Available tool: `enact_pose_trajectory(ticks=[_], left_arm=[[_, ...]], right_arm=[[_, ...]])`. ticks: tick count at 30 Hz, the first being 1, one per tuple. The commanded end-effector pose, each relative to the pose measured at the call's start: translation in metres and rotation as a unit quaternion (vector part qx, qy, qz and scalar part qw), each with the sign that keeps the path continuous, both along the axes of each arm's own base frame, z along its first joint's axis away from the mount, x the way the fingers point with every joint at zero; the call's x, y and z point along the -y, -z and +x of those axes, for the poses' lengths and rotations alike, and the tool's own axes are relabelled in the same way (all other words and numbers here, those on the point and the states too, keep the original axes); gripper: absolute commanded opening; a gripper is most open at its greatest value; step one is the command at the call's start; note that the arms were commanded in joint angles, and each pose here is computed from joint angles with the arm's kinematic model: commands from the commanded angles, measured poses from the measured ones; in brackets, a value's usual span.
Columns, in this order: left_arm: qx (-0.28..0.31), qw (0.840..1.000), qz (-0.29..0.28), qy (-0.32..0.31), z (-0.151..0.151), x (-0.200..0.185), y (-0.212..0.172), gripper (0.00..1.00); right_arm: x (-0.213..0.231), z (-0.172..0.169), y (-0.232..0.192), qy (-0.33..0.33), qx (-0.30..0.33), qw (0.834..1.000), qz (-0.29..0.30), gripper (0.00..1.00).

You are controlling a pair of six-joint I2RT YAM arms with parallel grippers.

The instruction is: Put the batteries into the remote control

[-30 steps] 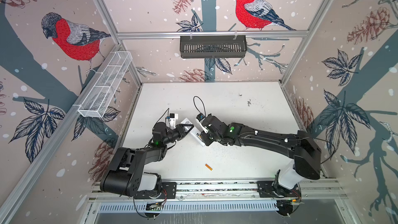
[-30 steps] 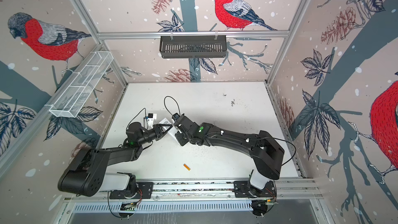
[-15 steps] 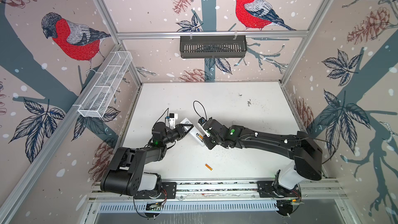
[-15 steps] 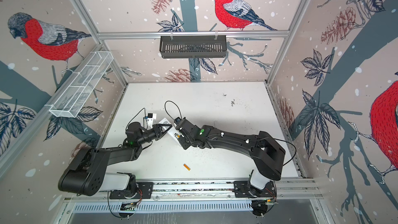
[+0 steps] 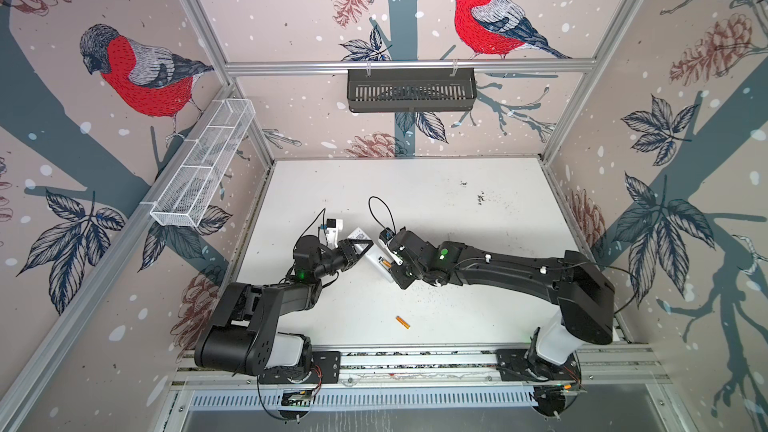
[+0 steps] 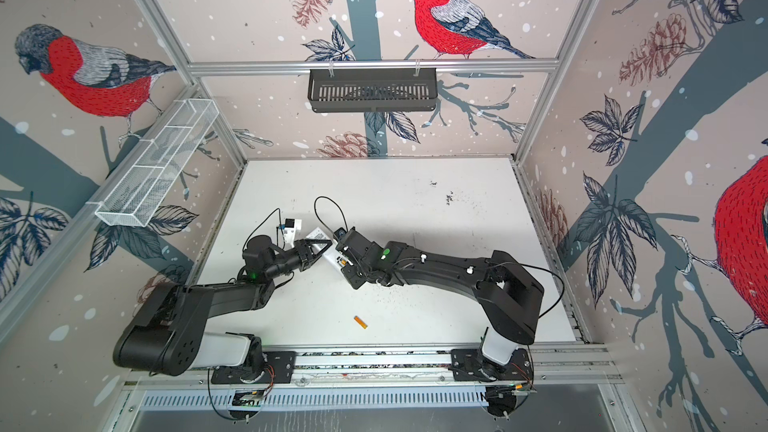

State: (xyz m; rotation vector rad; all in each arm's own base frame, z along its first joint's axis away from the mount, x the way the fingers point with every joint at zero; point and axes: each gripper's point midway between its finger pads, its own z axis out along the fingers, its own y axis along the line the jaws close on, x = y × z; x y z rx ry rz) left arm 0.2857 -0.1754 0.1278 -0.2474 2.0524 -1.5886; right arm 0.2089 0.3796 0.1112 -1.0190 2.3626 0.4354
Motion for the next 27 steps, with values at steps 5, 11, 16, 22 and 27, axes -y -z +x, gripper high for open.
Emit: enact_pose_trajectory(ticks=[5,11,16,22,27], left_arm=[[0.038,0.999,-0.015,0.011,0.000,0.002,-0.017,0.00],[0.040,0.999,-0.018,0.012,-0.001,0.002,-0.020,0.00],[0.042,0.999,-0.019,0.013,-0.001,0.002,-0.021,0.00],[0.045,0.999,-0.022,0.014,-0.001,0.003,-0.023,0.00],[0.045,0.999,-0.019,0.015,-0.001,0.003,-0.021,0.00]], right_arm=[[-0.008,0.000,0.000,-0.010,0.008,1.000,0.000,0.12],[-0.014,0.001,0.002,-0.015,0.004,1.000,0.005,0.11],[-0.019,0.002,0.005,-0.021,0.002,1.000,0.005,0.10],[-0.021,0.004,0.008,-0.023,0.001,1.000,0.005,0.10],[-0.014,0.010,-0.001,-0.012,0.014,1.000,0.001,0.12]])
